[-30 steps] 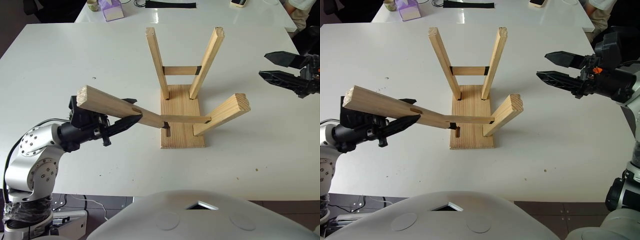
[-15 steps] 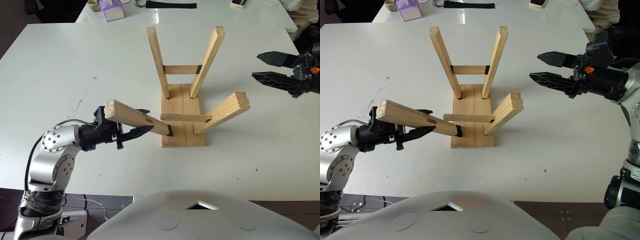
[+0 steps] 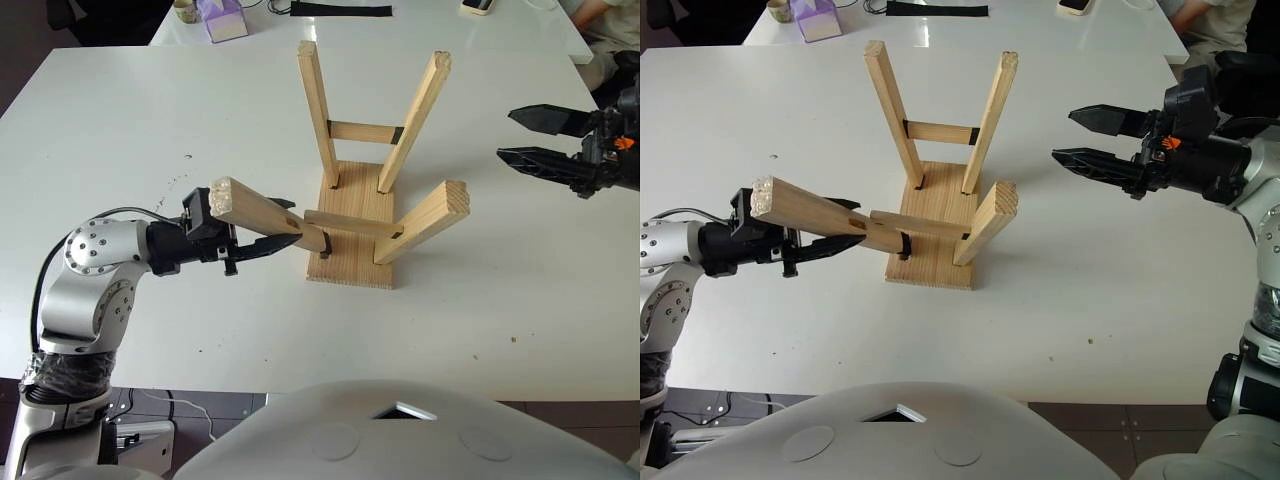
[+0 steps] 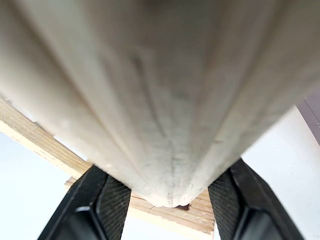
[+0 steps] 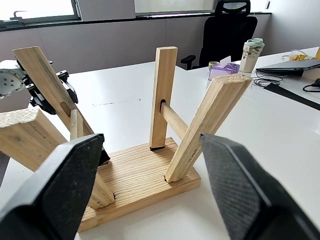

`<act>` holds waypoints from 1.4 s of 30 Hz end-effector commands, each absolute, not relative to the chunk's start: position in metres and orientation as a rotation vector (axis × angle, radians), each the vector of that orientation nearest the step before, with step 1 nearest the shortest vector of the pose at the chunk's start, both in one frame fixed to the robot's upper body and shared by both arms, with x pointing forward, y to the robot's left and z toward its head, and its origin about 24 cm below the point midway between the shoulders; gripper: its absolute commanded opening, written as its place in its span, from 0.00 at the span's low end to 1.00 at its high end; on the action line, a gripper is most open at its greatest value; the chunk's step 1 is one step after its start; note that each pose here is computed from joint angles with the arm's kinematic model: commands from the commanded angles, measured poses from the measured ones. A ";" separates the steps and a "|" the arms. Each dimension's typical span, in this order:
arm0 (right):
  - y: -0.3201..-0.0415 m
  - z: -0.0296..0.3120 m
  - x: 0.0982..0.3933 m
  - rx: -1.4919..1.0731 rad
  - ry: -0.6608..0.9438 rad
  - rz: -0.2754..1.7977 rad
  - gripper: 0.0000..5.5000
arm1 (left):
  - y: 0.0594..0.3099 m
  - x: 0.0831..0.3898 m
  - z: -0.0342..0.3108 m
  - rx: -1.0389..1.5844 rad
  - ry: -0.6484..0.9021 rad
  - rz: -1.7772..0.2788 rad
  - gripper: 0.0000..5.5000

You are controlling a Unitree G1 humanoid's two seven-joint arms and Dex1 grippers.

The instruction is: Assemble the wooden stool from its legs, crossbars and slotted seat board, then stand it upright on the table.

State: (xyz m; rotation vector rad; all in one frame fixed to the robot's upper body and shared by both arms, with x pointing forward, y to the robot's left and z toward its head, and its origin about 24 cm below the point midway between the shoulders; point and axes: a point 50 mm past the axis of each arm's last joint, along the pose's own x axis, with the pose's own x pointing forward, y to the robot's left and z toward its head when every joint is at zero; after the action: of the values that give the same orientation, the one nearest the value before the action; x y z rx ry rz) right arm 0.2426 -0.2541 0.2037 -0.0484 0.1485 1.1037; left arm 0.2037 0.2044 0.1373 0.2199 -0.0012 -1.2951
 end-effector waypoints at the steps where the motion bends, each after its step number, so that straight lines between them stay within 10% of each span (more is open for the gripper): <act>1: -0.251 0.204 0.242 -0.076 0.146 1.108 0.64 | 0.205 0.201 0.124 0.232 0.082 -1.330 0.37; 21: -0.248 0.195 0.237 -0.094 0.141 1.092 0.64 | 0.208 0.232 0.157 0.339 -0.039 -1.341 0.37; 42: -0.249 0.198 0.245 -0.108 0.140 1.127 0.64 | 0.200 0.199 0.118 0.293 0.111 -1.445 0.37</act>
State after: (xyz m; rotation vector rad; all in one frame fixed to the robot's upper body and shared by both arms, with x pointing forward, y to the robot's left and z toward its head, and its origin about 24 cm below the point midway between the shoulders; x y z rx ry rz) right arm 0.2433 -0.2500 0.1937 -0.0757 0.1454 1.1201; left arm 0.2059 0.1978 0.1331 0.3012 -0.0297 -1.4068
